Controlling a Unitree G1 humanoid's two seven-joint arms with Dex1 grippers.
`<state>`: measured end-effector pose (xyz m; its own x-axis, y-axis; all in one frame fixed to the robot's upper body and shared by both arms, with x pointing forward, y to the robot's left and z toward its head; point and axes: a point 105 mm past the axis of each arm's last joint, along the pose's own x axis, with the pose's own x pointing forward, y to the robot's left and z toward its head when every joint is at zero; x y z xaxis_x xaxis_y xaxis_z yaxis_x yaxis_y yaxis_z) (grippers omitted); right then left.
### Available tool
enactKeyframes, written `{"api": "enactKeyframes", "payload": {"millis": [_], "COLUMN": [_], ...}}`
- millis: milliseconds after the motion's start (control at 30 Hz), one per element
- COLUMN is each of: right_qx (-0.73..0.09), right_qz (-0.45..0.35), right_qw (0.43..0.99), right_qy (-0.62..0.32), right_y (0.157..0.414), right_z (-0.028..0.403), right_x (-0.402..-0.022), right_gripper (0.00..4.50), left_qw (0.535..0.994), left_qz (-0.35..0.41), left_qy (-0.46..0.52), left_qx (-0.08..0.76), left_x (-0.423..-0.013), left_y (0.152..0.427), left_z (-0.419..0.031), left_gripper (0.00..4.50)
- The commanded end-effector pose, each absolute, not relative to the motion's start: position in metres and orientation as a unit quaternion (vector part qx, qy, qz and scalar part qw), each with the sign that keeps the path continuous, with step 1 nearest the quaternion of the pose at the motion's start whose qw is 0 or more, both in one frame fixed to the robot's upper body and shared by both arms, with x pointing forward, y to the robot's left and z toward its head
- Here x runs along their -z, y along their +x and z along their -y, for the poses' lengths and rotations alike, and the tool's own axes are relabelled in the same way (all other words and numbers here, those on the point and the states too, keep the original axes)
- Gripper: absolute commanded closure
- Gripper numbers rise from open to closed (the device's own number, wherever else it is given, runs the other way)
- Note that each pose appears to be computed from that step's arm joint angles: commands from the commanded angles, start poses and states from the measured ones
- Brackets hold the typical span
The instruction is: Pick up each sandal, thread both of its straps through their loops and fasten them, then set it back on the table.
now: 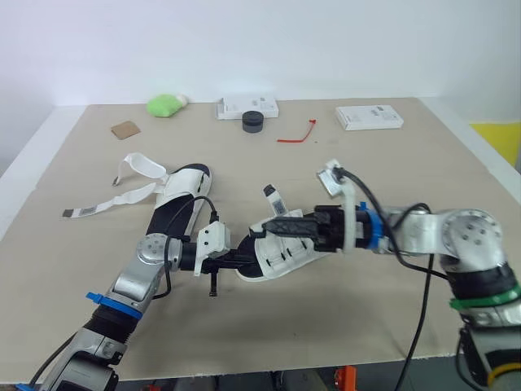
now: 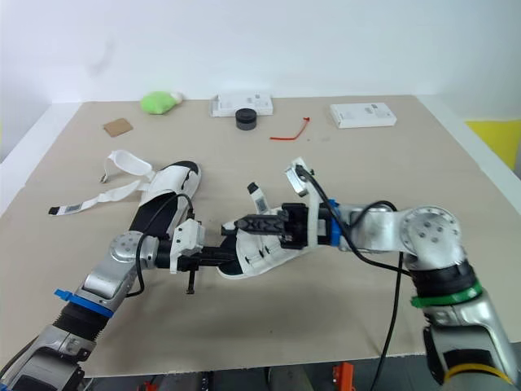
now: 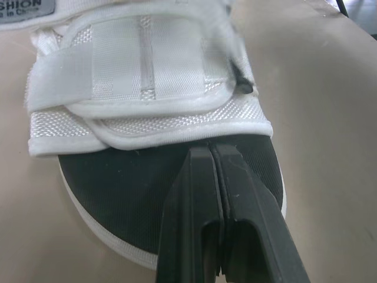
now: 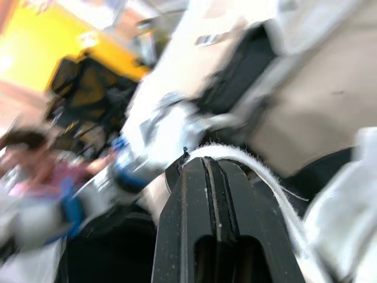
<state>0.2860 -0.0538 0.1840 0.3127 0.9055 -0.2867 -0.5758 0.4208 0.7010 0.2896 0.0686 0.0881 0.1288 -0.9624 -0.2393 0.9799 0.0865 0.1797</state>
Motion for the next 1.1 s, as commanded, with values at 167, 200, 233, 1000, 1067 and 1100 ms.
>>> {"api": "enactKeyframes", "payload": {"millis": [167,200,233,1000,1067,1100], "right_qx": [-0.326,-0.303,-0.295,-0.195,-0.196,-0.197], "right_qz": [-0.359,-0.358,-0.349,-0.408,-0.418,-0.423], "right_qw": [0.828,0.832,0.833,0.838,0.837,0.837], "right_qy": [0.281,0.295,0.312,0.306,0.293,0.285], "right_y": [0.325,0.331,0.335,0.337,0.333,0.331], "right_z": [0.067,0.071,0.072,0.092,0.09,0.089], "right_x": [-0.171,-0.17,-0.174,-0.135,-0.13,-0.127], "right_gripper": [4.44,4.44,4.44,4.44,4.44,4.44], "left_qw": [0.736,0.736,0.736,0.738,0.738,0.738], "left_qz": [-0.126,-0.127,-0.127,-0.125,-0.125,-0.125], "left_qy": [0.148,0.147,0.147,0.15,0.149,0.149], "left_qx": [0.649,0.648,0.648,0.646,0.646,0.646], "left_x": [-0.042,-0.042,-0.042,-0.045,-0.045,-0.045], "left_y": [0.279,0.279,0.279,0.283,0.282,0.282], "left_z": [-0.08,-0.08,-0.08,-0.08,-0.08,-0.08], "left_gripper": [4.5,4.5,4.5,4.5,4.5,4.5]}}
